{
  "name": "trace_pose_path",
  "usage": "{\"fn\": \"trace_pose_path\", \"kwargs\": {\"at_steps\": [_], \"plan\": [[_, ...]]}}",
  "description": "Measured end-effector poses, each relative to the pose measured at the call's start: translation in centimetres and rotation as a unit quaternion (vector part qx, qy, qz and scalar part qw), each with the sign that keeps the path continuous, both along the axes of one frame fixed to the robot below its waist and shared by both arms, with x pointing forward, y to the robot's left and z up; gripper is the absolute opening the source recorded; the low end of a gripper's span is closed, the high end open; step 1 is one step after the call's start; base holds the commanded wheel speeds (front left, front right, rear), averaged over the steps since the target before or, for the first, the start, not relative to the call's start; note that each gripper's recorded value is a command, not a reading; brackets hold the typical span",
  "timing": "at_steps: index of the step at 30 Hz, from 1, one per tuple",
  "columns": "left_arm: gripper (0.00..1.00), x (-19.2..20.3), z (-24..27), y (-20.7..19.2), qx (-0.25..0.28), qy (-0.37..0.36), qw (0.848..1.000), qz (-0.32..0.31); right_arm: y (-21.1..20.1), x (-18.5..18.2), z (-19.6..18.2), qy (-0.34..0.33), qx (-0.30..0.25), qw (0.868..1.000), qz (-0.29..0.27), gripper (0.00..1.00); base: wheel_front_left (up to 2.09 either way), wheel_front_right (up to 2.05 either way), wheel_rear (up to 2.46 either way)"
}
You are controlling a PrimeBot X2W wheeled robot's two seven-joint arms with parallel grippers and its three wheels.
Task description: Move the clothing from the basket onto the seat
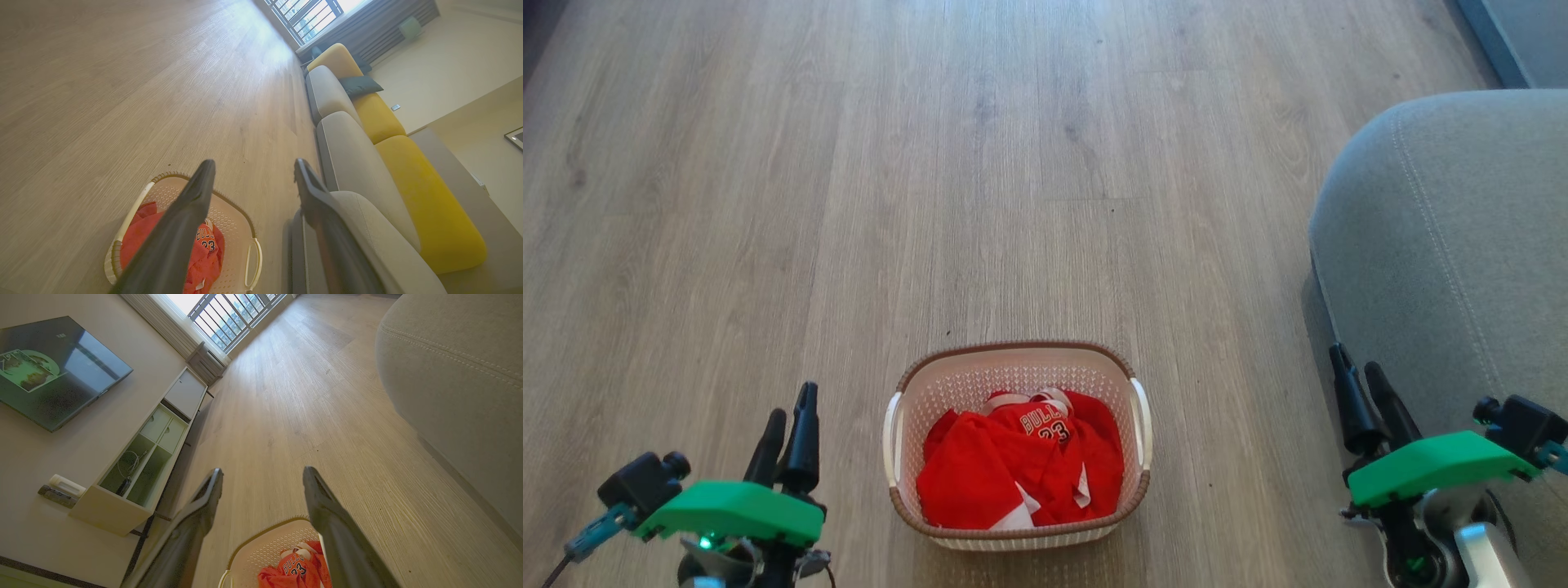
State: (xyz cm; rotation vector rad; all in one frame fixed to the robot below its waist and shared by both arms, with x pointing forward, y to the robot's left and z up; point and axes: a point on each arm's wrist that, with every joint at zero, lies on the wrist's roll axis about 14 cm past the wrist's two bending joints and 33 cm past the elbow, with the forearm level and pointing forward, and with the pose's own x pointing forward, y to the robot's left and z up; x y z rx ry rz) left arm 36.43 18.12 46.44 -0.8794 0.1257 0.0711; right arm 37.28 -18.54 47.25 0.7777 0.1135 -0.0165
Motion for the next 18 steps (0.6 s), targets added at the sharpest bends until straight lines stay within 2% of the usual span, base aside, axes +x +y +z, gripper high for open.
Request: {"fn": "trace_pose_path", "kwargs": {"at_steps": [18], "plan": [[1.00, -0.11, 0.17, 0.36, 0.103, -0.013, 0.995, -0.006, 0.70, 0.08, 0.25, -0.017, -0.112, 0.993, 0.023, 1.00, 0.00, 0.00, 0.00]]}}
